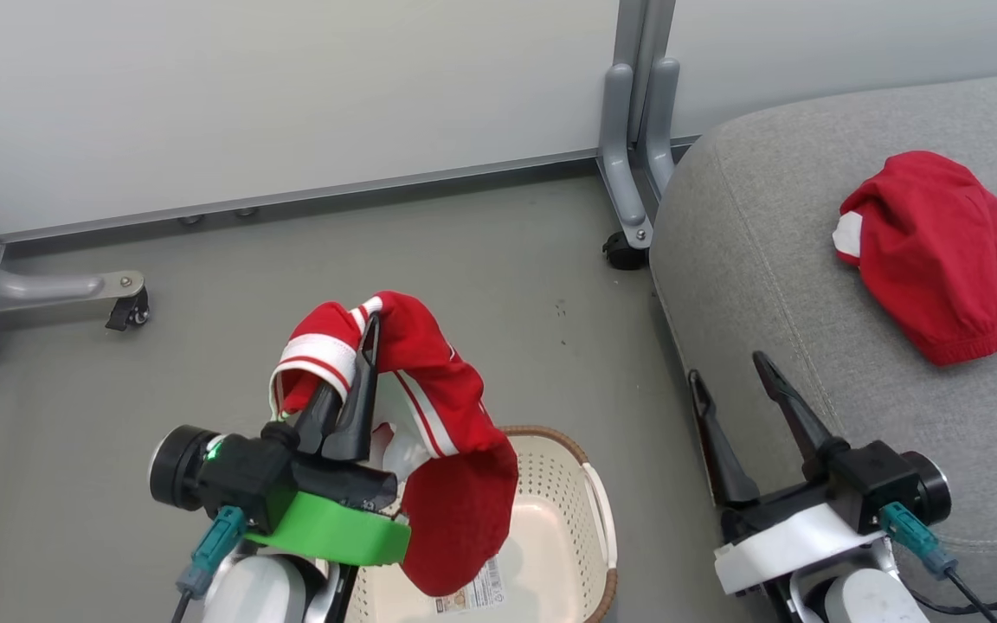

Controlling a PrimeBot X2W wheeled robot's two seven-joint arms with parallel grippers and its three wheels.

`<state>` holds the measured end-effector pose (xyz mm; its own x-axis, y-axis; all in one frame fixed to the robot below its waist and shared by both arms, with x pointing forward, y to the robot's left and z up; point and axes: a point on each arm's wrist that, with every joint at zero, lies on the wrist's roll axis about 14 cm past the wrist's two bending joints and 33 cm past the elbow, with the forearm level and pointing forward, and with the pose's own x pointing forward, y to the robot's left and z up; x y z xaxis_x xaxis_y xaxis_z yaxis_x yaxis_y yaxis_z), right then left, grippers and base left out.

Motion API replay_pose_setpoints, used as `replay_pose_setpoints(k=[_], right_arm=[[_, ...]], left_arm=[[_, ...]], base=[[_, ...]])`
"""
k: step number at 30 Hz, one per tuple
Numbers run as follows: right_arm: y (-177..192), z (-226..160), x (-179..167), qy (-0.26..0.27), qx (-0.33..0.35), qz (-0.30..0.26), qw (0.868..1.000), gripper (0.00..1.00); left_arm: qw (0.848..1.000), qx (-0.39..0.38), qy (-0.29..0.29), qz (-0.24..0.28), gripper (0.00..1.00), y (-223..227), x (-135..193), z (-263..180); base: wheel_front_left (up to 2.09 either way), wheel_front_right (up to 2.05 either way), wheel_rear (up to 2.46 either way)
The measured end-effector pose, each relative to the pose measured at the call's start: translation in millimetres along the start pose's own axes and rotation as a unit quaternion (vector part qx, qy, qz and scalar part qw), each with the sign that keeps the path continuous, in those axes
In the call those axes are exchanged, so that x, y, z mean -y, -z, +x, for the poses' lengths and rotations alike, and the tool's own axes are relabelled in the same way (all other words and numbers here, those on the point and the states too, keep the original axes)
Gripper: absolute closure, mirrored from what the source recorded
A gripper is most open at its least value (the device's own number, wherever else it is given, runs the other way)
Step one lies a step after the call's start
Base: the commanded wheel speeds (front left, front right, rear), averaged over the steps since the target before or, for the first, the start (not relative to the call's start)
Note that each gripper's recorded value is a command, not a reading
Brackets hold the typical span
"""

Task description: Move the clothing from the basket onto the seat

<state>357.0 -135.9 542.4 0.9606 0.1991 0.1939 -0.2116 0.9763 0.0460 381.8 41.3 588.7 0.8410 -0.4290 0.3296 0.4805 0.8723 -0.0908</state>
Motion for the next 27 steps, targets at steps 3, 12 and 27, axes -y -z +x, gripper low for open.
replay_pose_setpoints(k=[3,12,27], right_arm=[[1.7,1.2,-14.2,-0.020,-0.002,0.013,1.000,0.00],[-8.9,11.2,-90.0,-0.137,0.010,0.081,0.987,0.00],[30.9,10.0,-91.1,-0.146,-0.051,0.074,0.985,1.00]], left_arm=[[1.000,0.005,0.015,0.000,1.00,-2.7,8.8,3.6],[0.997,0.017,0.074,-0.007,1.00,-8.5,44.1,15.3],[0.990,0.045,0.129,-0.025,1.00,-25.6,79.1,18.3]], base=[[0.00,0.00,0.00],[0.00,0.00,0.00],[0.00,0.00,0.00]])
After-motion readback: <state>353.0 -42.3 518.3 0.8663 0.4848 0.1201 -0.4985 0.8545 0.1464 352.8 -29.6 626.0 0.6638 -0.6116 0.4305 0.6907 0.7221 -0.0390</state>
